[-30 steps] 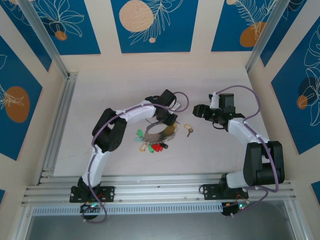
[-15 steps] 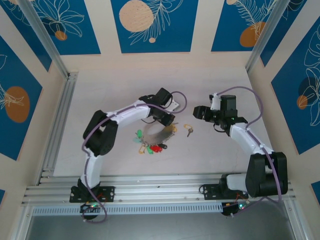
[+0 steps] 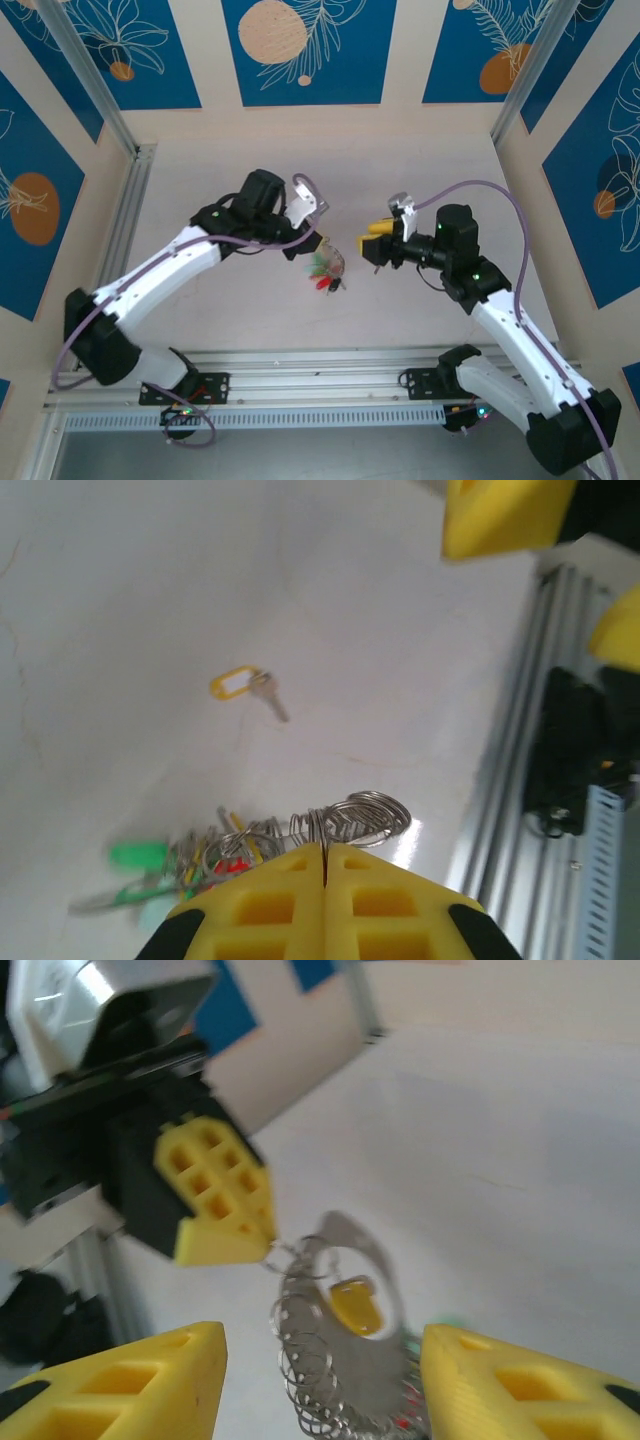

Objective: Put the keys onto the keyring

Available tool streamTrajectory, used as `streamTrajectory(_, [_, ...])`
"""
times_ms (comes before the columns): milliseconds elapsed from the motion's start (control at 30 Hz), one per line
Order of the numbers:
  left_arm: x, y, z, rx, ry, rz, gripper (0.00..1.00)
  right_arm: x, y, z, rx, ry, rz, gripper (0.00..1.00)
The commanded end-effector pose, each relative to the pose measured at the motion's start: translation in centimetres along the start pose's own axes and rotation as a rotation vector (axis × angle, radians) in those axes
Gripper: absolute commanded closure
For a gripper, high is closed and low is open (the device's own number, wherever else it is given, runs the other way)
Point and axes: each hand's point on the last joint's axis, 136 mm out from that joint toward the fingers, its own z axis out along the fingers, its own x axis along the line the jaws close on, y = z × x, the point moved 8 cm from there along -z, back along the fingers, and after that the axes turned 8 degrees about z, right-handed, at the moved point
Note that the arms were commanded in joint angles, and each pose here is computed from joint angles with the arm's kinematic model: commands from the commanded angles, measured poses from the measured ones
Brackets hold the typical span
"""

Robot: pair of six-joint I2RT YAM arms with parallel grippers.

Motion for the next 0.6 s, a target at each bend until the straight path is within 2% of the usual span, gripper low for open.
streamTrajectory(0, [-2.8,1.4,-3.5,-0.146,-0.102,0.103,1.00,3.8,0.8,-1.0,0.026,0.156,-0.129,0.50])
streamTrajectory(267, [-6.5,1.8,-8.6,-0.262,-0.171,0.219,1.00,9.9,2.4,-1.3,0.112,0.392,-0.257,0.54])
streamTrajectory(567, [-8.7,2.5,-11.5,-0.276,-0.240,0.315,1.00,12.3,3.7,-0.3,0.152,0.458,-0.292,0.71])
